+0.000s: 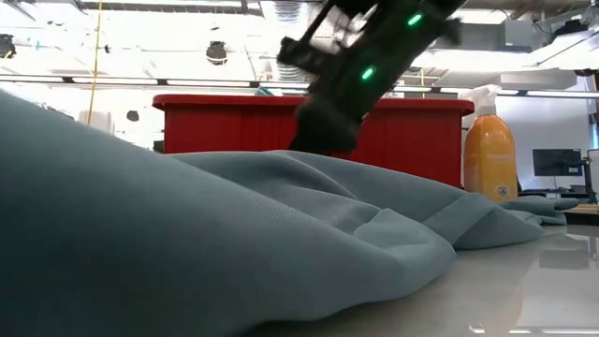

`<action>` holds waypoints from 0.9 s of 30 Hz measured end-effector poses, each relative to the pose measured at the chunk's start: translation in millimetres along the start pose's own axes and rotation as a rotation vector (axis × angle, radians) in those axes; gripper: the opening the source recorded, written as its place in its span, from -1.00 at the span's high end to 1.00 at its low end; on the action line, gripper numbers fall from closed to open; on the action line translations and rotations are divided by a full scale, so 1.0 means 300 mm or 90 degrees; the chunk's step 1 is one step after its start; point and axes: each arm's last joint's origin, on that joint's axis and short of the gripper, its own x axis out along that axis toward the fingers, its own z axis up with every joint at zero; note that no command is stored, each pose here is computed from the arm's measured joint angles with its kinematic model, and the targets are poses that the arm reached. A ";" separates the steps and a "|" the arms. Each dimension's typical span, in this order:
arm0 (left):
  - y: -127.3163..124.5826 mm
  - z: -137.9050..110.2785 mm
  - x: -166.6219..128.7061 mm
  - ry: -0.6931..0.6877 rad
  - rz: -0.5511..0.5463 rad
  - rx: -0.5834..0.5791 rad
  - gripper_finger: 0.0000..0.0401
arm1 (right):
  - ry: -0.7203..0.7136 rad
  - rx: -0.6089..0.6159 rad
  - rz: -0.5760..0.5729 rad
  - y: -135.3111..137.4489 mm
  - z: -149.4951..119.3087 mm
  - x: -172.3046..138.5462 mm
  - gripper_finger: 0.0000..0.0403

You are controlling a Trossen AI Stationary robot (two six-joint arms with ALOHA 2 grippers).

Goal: Fold Laundry from Bin
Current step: Fold the light blue pants

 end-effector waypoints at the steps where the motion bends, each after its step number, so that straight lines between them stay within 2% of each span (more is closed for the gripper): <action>1: -0.001 -0.001 0.000 0.000 -0.001 -0.002 0.17 | 0.006 -0.020 0.008 0.000 0.003 0.026 -0.02; 6: -0.003 -0.003 -0.002 -0.001 -0.001 0.006 0.17 | 0.025 -0.083 0.023 0.002 0.026 0.116 -0.02; 12: -0.003 -0.002 -0.002 -0.007 0.003 0.031 0.17 | 0.052 -0.084 0.031 -0.032 0.033 0.221 0.00; 15: -0.001 0.001 -0.002 -0.024 0.014 0.044 0.17 | 0.062 -0.063 0.067 -0.048 0.036 0.262 0.18; 17: -0.002 0.008 -0.004 -0.054 0.026 0.059 0.17 | 0.080 -0.060 0.075 -0.059 0.043 0.269 0.45; 19: -0.004 0.024 -0.012 -0.120 0.052 0.078 0.17 | 0.100 -0.072 0.079 -0.064 0.055 0.257 0.78; 20: -0.004 0.036 -0.016 -0.164 0.073 0.087 0.17 | 0.102 -0.076 0.081 -0.066 0.067 0.243 0.88; 23: 0.009 0.075 -0.021 -0.283 0.156 0.083 0.17 | 0.065 -0.068 0.069 -0.077 0.142 0.168 0.88; 27: 0.054 0.153 -0.003 -0.309 0.190 0.059 0.17 | -0.032 -0.056 0.069 -0.075 0.259 0.024 0.89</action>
